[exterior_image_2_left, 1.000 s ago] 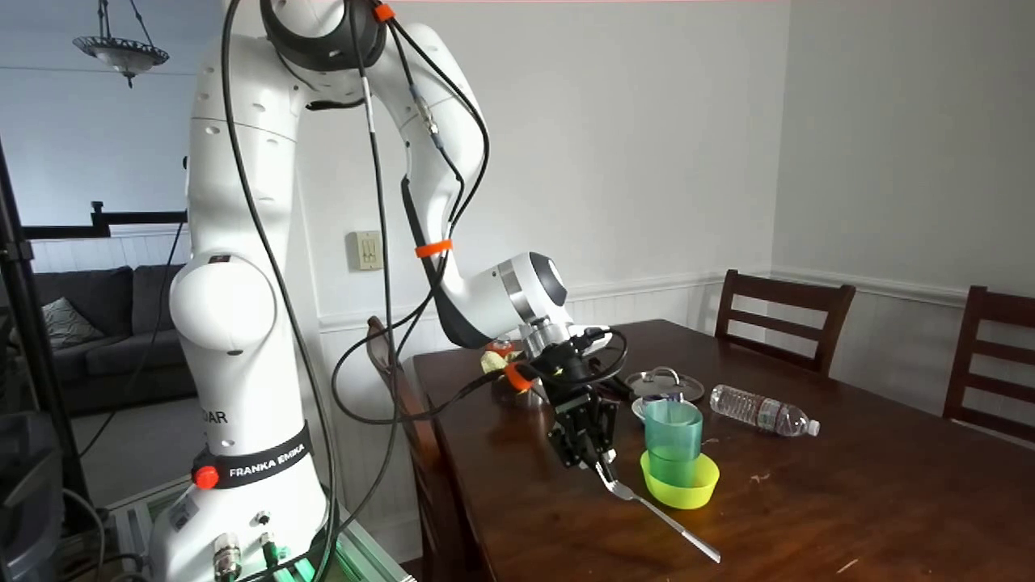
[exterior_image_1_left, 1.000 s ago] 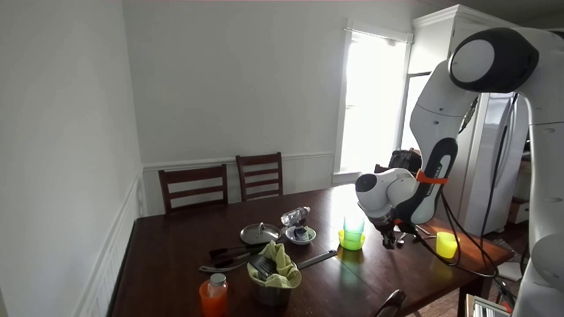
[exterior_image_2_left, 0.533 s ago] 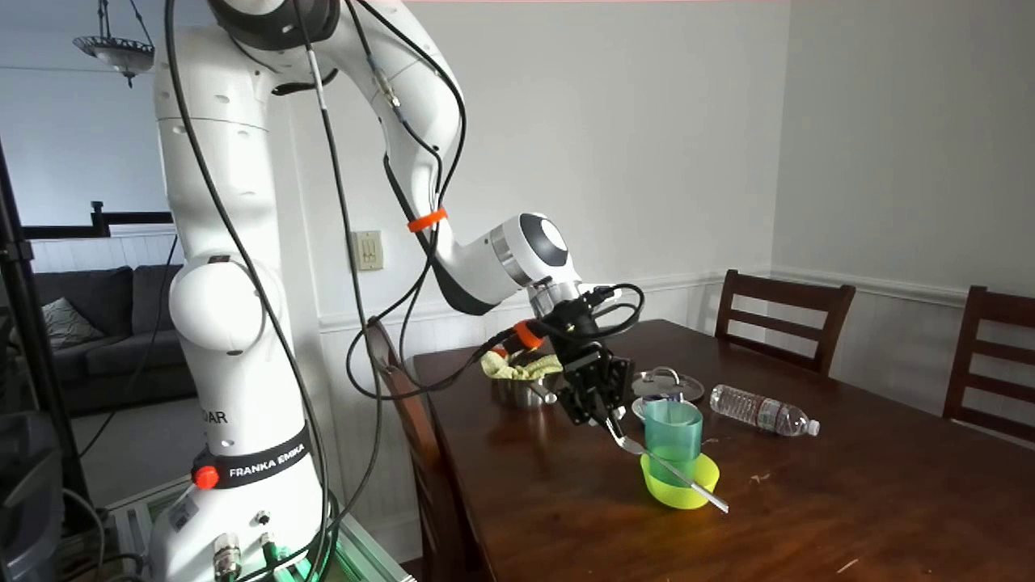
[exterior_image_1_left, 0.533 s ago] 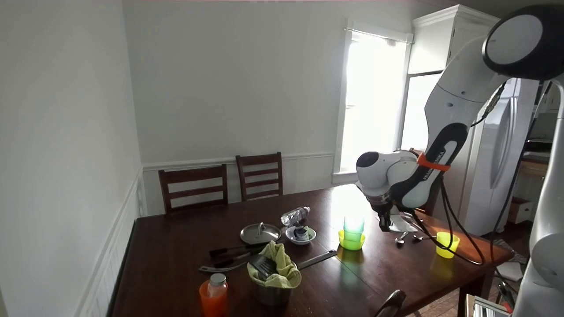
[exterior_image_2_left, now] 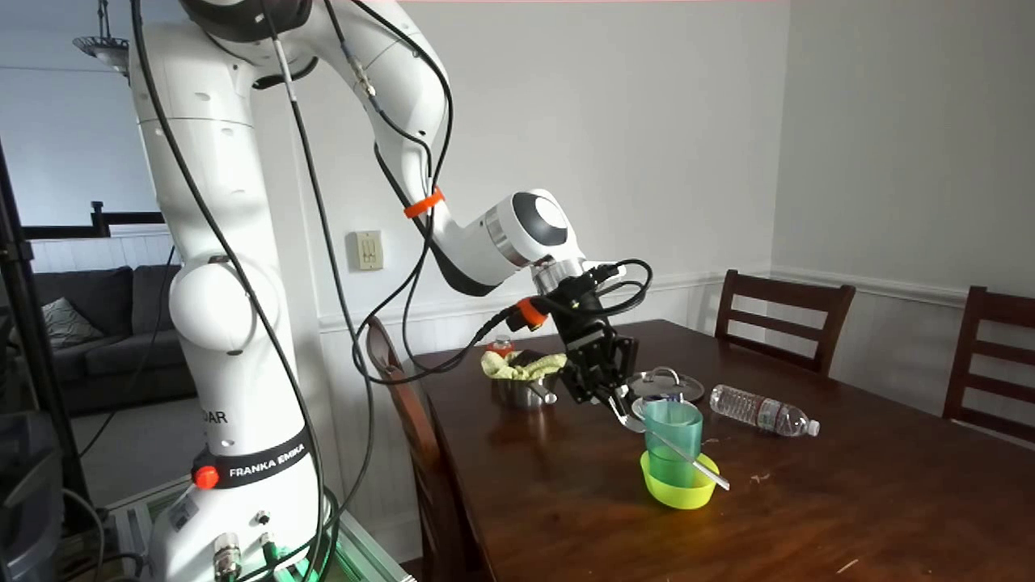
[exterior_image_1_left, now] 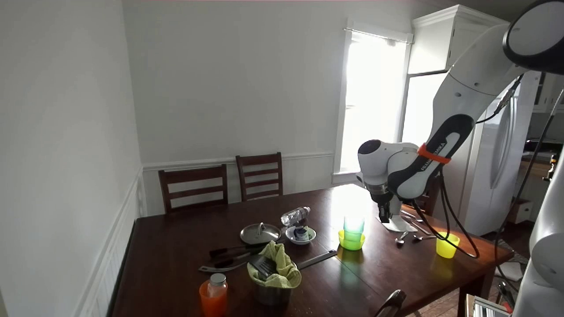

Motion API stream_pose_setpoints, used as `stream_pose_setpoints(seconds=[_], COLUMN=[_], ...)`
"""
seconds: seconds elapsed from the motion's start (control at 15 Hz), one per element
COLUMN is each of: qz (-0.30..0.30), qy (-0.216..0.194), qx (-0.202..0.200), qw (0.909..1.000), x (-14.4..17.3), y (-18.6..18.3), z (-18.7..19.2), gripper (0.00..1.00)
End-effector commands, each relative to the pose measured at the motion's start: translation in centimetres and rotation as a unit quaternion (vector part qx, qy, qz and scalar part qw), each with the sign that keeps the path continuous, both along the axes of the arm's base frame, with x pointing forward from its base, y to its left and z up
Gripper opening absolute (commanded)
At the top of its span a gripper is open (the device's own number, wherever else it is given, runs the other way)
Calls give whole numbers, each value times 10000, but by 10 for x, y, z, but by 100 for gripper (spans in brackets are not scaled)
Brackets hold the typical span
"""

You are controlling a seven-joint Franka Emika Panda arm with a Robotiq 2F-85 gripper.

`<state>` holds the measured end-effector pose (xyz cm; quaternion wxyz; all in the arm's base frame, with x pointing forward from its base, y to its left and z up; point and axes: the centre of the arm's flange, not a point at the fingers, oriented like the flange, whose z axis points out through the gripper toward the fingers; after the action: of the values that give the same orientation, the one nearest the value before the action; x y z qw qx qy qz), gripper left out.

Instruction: Pick up the silver fork and put it in the green cup

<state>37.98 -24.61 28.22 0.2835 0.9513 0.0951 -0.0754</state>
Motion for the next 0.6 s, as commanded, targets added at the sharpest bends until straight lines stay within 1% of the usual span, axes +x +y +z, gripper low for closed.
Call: stream_pose_setpoints(seconds=[0.0,0.33,0.53], qz=[0,125,202], qy=[1,-148,-307], qx=[0,-144,-204], qw=[10000,9997,9991], x=[0,5,10], y=[0,2,6], z=[0,27,46], gripper=[2,2,2])
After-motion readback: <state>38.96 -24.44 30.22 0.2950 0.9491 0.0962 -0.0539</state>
